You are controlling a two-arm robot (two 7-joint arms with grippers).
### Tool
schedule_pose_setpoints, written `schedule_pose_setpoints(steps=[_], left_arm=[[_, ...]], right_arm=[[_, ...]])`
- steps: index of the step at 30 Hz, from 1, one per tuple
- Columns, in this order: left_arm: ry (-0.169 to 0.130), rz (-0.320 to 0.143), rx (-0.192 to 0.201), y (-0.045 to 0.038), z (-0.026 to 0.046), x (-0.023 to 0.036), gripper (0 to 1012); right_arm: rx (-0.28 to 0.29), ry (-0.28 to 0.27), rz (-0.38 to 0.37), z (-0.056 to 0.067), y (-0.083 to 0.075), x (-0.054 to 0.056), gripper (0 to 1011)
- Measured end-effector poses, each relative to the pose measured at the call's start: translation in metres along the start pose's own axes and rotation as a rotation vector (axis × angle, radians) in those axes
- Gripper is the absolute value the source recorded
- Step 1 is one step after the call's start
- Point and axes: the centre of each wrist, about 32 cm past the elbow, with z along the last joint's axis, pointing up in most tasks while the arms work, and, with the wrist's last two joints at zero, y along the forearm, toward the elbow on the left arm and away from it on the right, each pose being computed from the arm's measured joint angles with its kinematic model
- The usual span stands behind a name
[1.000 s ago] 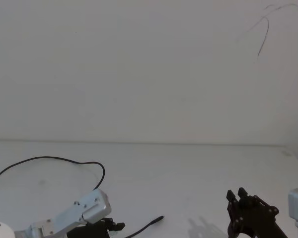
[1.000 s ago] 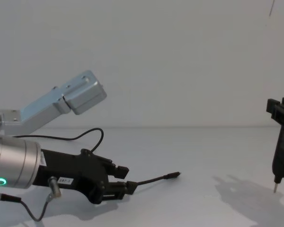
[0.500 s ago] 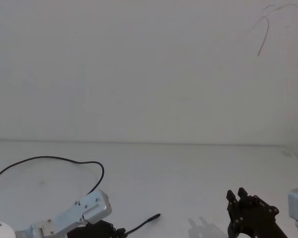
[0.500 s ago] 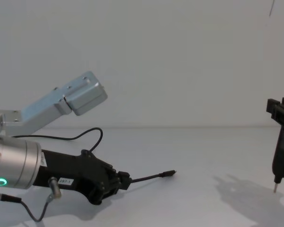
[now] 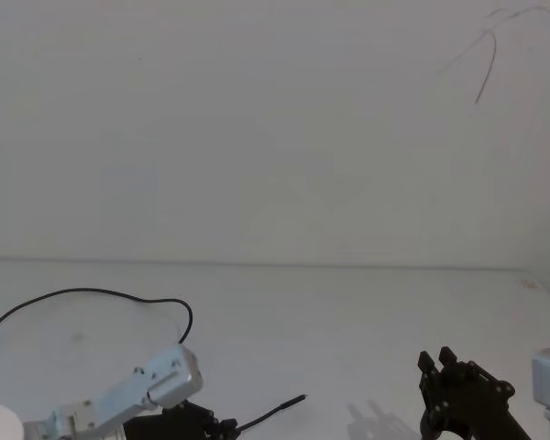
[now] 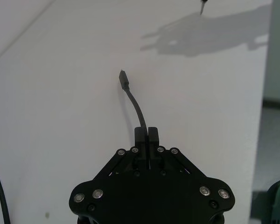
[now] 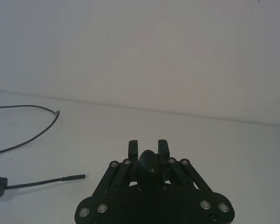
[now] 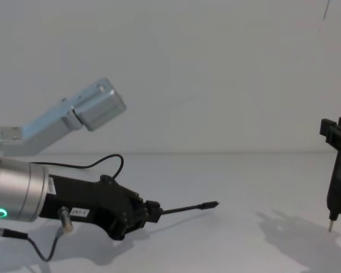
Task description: Pick up the data cable with the one hand.
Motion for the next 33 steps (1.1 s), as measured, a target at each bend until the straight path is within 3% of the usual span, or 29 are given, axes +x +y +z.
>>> schedule_pose_setpoints(steps=[9,15,21,33], left_arm=[[0.033,-0.069,-0.091,0.0122,0.0029,0.0115,41],[0.073,-0.121,-0.161,0.0319,0.0037,0.0206,41],[0.096,-0.151,-0.197,0.0448,0.0031,0.0237,41],[0.116,-0.182,-0.235,0.0572,0.0029,0.0265,40]], right_arm=[[0.0,0.0,0.0,0.0,0.0,0.0,251],[0.0,0.0,0.0,0.0,0.0,0.0,251],[0.0,0.0,0.0,0.0,0.0,0.0,251],[0.036,0.05,0.028,0.007,0.003,-0.002,251]])
